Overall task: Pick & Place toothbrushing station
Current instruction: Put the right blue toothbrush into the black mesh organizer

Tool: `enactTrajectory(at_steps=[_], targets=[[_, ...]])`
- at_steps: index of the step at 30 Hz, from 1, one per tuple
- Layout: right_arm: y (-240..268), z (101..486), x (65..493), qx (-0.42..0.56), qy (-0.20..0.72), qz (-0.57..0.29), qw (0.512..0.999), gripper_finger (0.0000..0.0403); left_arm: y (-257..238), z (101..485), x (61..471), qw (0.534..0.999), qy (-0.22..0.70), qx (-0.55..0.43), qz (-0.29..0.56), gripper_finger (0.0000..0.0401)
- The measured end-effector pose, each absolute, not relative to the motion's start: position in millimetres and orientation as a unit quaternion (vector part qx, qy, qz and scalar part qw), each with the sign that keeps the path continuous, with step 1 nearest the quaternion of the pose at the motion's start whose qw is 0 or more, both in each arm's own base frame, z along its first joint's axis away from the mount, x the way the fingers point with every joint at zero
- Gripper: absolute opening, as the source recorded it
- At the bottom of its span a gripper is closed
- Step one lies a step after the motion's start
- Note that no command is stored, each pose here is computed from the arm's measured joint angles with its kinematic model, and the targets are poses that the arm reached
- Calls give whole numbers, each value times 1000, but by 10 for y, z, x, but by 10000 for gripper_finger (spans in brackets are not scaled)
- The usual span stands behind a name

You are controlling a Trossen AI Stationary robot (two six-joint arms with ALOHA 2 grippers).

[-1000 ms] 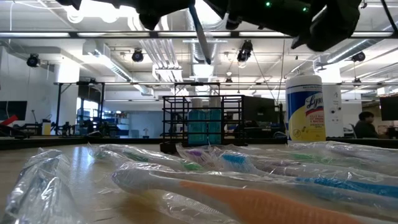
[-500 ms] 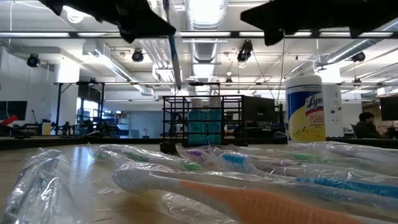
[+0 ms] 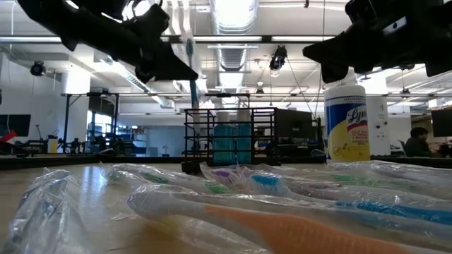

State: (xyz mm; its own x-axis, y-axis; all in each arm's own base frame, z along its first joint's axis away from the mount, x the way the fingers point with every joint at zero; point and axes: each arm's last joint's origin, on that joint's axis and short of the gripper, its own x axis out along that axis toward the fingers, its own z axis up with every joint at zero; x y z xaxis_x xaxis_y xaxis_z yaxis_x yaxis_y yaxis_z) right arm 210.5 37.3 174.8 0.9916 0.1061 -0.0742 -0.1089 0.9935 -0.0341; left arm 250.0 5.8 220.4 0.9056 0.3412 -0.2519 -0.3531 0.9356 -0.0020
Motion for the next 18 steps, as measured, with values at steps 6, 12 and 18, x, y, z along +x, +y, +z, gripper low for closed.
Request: enactTrajectory(at_steps=[6,12,18], targets=[[375,1763,2115,-17,35,54,998,8,109,1995,2528,975,123,-66,170,19],[376,1770,2121,-15,34,54,998,8,163,1866,2575,972,126,-97,175,19],[376,1771,2121,-13,34,54,998,9,172,1777,2636,968,139,-109,179,25]])
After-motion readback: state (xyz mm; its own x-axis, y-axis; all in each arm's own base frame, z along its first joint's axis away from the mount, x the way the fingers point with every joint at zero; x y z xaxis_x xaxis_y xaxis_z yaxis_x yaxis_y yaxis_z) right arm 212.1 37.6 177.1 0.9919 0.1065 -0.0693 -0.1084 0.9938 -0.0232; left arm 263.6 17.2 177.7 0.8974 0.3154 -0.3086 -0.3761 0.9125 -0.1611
